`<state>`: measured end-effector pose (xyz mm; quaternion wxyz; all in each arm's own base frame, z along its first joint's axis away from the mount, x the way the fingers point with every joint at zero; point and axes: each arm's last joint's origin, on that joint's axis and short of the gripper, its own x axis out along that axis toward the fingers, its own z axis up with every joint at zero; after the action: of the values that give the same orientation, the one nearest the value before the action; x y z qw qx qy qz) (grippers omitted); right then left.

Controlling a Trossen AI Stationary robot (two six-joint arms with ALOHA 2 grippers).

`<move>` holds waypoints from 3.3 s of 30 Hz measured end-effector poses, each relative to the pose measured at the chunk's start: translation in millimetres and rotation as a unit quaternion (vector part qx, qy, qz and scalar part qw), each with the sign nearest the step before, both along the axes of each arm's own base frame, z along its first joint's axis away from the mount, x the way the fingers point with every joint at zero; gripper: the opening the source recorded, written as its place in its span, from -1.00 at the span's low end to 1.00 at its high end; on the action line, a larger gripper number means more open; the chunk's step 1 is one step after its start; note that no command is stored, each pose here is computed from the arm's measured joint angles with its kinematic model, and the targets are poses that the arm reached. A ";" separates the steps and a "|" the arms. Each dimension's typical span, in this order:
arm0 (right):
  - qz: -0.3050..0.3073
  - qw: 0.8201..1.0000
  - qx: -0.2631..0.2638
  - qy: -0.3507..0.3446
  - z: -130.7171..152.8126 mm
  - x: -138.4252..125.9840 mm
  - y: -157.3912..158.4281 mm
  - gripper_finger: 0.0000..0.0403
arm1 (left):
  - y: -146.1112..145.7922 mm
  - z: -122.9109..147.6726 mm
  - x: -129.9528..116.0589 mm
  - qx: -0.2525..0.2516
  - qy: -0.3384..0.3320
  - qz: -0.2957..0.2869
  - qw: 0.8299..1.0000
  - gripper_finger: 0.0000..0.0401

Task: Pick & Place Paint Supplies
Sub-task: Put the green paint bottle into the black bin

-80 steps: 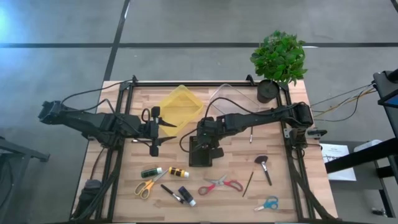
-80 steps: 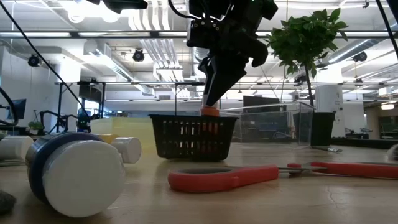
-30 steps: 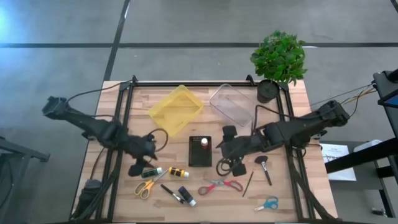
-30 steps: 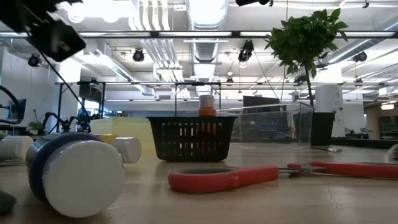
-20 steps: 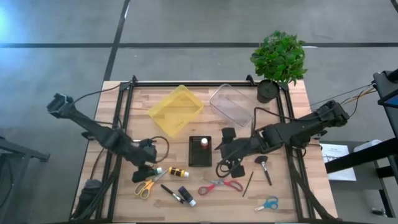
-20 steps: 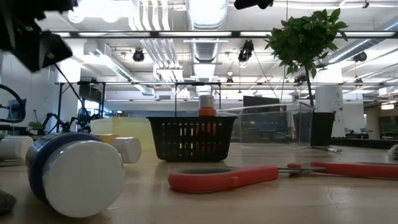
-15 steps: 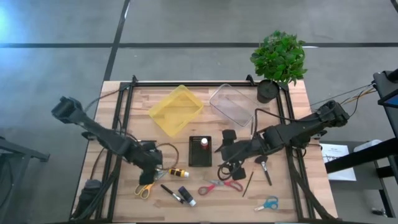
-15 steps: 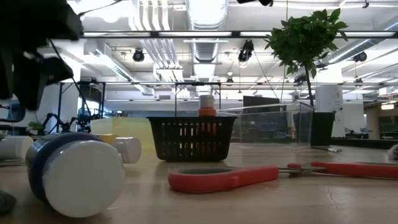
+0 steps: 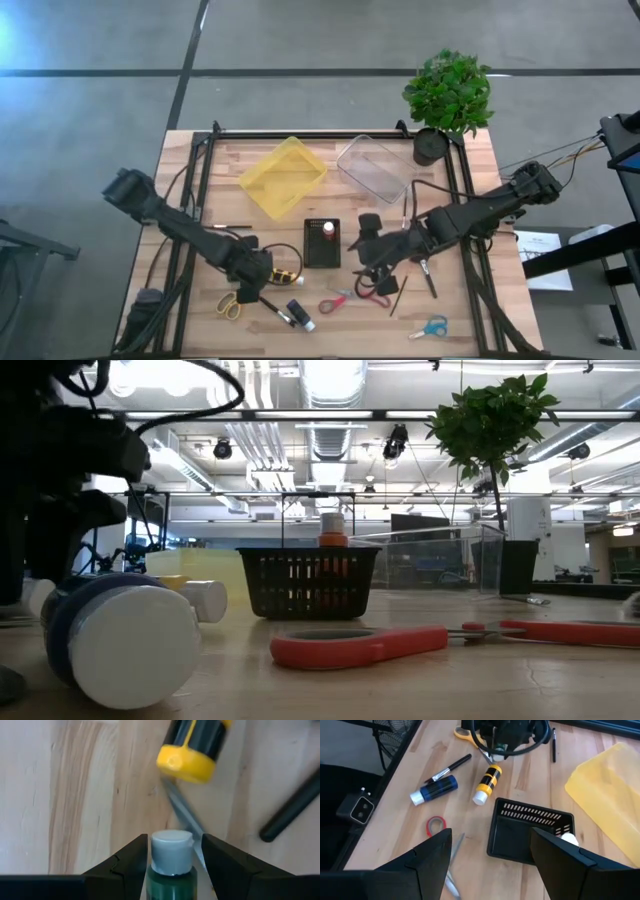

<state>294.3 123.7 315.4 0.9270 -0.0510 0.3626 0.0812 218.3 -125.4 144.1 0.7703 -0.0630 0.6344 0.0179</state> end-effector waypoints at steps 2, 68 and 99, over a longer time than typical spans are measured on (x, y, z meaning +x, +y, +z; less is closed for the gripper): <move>0.001 1.000 -0.001 0.000 -0.5 -0.6 1.1 0.31 | -0.1 -2.2 0.2 0.003 0.004 0.000 1.000 -0.02; 0.012 1.000 -0.017 -0.006 -1.2 -7.2 15.7 0.31 | 11.7 -51.8 -62.9 0.236 -0.530 0.224 0.783 -0.43; 0.015 1.000 -0.015 -0.016 0.3 -6.0 16.3 0.30 | -5.0 -53.7 -67.3 0.149 -0.501 0.139 0.841 -0.30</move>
<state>288.3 140.0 315.7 0.9306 -0.0716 0.3480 0.0883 151.0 -130.4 90.4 0.9725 -0.0352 0.1360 0.1856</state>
